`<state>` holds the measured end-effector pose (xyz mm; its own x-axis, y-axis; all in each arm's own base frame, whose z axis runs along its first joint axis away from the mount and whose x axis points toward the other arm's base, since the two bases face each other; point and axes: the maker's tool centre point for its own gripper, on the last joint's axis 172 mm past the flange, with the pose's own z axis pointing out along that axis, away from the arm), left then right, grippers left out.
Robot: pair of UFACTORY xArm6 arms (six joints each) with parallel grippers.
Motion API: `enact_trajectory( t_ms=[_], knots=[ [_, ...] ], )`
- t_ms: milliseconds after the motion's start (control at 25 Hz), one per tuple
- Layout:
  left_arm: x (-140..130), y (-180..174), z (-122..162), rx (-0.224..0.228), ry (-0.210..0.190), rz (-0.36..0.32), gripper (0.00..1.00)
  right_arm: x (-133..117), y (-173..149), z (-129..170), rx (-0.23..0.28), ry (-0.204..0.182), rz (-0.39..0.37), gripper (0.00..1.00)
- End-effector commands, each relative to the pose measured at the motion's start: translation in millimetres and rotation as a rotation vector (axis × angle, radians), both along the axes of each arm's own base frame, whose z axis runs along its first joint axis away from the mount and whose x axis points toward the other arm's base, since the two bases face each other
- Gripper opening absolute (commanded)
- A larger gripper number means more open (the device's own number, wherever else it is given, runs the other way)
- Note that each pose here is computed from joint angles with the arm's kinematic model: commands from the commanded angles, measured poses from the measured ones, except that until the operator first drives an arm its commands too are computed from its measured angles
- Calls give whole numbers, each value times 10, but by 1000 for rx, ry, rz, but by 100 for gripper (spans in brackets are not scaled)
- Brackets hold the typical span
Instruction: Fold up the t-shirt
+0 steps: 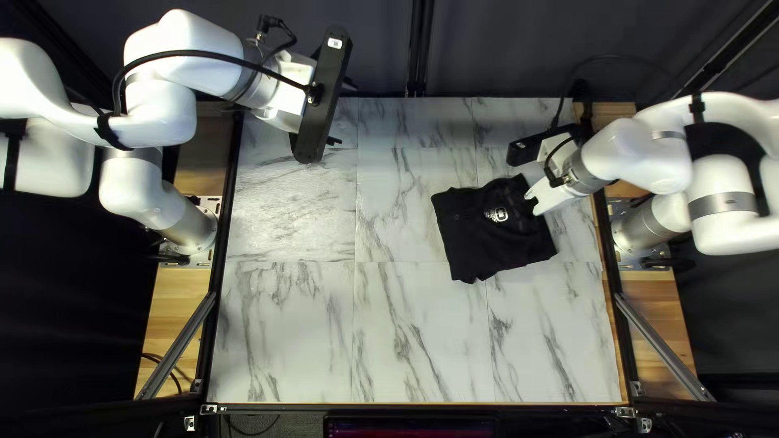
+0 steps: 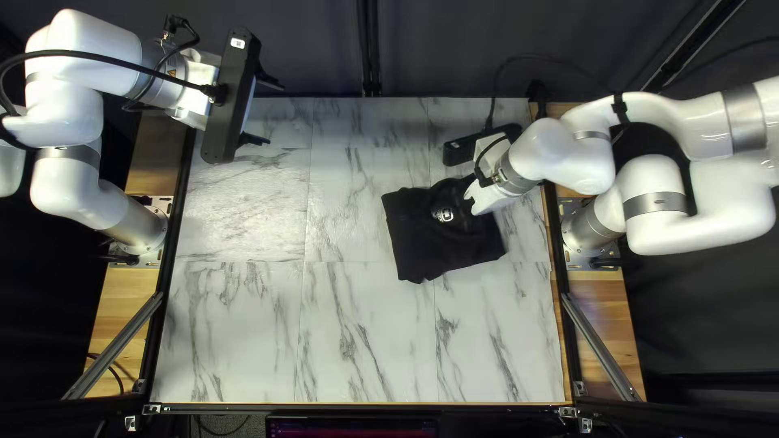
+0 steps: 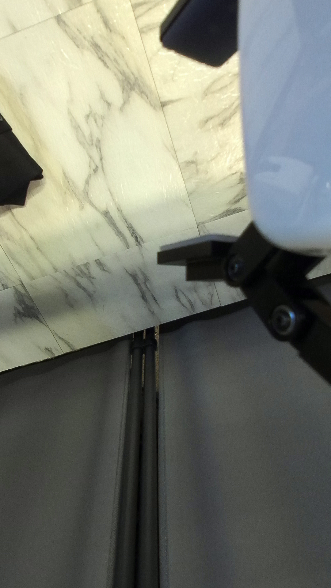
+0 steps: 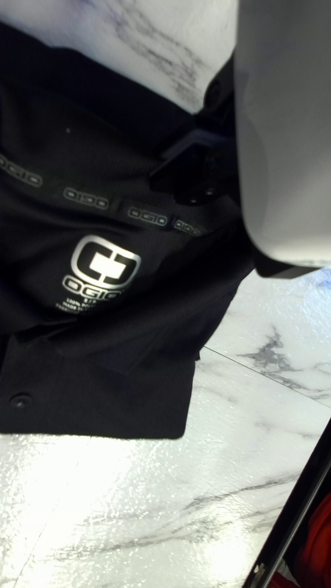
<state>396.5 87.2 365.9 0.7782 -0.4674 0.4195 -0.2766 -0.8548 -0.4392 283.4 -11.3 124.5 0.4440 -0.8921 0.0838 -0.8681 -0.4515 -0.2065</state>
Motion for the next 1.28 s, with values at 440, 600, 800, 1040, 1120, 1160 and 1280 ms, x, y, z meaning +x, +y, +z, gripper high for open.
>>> enact_trajectory(
  t_ms=[440,600,800,1040,1120,1160,1280],
  knots=[
    [0,0,0,0,0,0,100,-707,-579,-726,14,128,64,62],
    [0,0,0,0,0,0,100,-721,-627,-718,9,141,72,100],
    [0,0,0,0,0,0,100,-695,-653,-511,-26,126,88,100],
    [0,0,0,0,0,0,100,-500,-531,-56,-76,45,176,100],
    [0,0,0,0,0,0,100,-444,-474,111,-94,26,212,100],
    [0,0,0,0,0,0,100,-410,-427,226,-110,17,238,100],
    [0,0,0,0,0,0,100,-409,-380,361,-162,-5,319,100]
  ],
)
